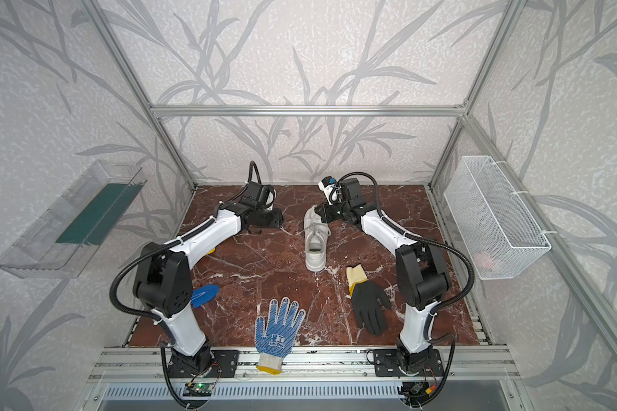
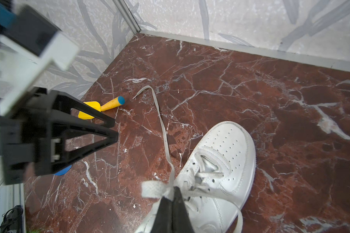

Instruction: Tie the shoes

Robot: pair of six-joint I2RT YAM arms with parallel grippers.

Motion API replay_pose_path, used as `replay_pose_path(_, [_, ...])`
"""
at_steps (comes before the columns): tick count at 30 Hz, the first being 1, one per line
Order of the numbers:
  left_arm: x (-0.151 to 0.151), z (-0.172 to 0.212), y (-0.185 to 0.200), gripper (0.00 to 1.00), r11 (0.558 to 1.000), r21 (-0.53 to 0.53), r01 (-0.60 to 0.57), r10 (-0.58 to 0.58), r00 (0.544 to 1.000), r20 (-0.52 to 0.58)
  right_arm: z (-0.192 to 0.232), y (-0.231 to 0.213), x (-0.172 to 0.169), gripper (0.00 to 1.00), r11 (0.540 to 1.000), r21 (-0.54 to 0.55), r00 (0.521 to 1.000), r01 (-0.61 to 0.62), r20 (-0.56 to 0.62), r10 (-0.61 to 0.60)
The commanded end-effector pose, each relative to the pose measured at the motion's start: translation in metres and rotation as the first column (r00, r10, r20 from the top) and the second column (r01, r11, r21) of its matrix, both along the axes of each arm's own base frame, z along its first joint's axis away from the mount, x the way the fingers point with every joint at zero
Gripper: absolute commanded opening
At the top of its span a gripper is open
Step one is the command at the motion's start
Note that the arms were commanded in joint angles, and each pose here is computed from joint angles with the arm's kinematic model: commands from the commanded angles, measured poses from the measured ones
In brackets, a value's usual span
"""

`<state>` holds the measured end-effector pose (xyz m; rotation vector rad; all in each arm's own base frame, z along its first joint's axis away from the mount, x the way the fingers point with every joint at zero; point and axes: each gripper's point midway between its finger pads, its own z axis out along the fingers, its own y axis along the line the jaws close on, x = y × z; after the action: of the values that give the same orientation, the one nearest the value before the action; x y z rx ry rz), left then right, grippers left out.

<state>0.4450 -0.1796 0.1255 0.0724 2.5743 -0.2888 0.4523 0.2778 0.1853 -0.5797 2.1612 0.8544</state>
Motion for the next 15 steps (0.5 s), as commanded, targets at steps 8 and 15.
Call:
replay_pose_path(8, [0.03, -0.048, 0.037, 0.45, 0.944, 0.325, -0.052, 0.088, 0.991, -0.099, 0.016, -0.001, -0.002, 0.0, 1.0, 0.018, 1.0, 0.009, -0.003, -0.009])
replay_pose_path(15, [0.056, -0.051, 0.039, 0.48, 0.936, 0.252, -0.246, 0.272, 0.959, -0.076, 0.016, -0.004, 0.003, 0.0, 1.0, 0.027, 1.0, 0.014, -0.015, -0.014])
